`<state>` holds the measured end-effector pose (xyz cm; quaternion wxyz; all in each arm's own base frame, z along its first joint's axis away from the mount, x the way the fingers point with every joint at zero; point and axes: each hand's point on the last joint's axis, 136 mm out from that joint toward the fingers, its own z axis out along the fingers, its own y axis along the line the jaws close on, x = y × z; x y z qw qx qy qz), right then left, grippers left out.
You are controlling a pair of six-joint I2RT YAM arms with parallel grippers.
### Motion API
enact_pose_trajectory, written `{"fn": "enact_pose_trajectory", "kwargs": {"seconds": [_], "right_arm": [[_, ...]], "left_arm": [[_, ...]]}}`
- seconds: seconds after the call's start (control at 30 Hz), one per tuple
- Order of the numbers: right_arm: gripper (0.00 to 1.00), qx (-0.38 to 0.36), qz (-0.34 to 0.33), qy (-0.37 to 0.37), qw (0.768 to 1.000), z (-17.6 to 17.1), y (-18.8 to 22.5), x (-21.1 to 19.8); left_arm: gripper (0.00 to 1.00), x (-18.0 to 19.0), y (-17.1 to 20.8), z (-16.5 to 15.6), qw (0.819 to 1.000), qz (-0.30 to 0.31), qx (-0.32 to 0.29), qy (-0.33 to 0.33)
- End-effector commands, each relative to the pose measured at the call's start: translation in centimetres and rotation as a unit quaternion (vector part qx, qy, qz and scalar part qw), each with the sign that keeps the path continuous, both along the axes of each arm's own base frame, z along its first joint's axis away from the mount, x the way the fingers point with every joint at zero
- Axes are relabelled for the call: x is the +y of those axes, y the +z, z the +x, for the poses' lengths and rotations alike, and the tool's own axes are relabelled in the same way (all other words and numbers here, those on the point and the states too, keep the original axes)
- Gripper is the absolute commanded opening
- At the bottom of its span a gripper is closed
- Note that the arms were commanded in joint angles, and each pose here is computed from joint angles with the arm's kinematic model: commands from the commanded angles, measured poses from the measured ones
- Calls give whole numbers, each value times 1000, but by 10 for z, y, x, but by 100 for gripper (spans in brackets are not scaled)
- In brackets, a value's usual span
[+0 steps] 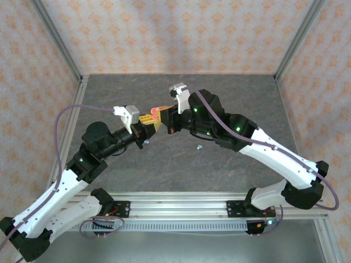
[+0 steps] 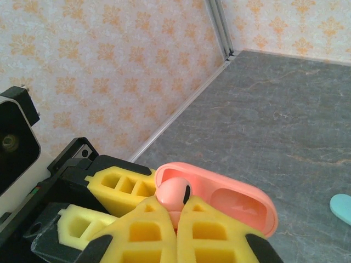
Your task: Insert the wireless bluetooth earbuds into the charging case
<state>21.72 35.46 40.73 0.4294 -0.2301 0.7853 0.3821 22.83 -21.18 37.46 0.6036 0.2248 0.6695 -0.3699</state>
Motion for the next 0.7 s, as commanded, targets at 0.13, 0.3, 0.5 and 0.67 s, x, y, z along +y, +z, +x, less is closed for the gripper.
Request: {"fn": "enact_pose_trajectory", "kwargs": {"seconds": [0.13, 0.3, 0.5, 0.67], "right_arm": [[0, 20, 13, -2, 1000, -1, -6, 8], [0, 31, 13, 1, 999, -4, -9, 13], [0, 46, 6, 3, 999, -4, -17, 18], [0, 48, -13, 2, 999, -5, -25, 15]], "left_arm": [[0, 3, 19, -5, 999, -16, -34, 4], [0, 4, 16, -4, 999, -10, -32, 9], [0, 6, 18, -4, 999, -7, -36, 11], [0, 8, 20, -7, 999, -2, -40, 15]]}}
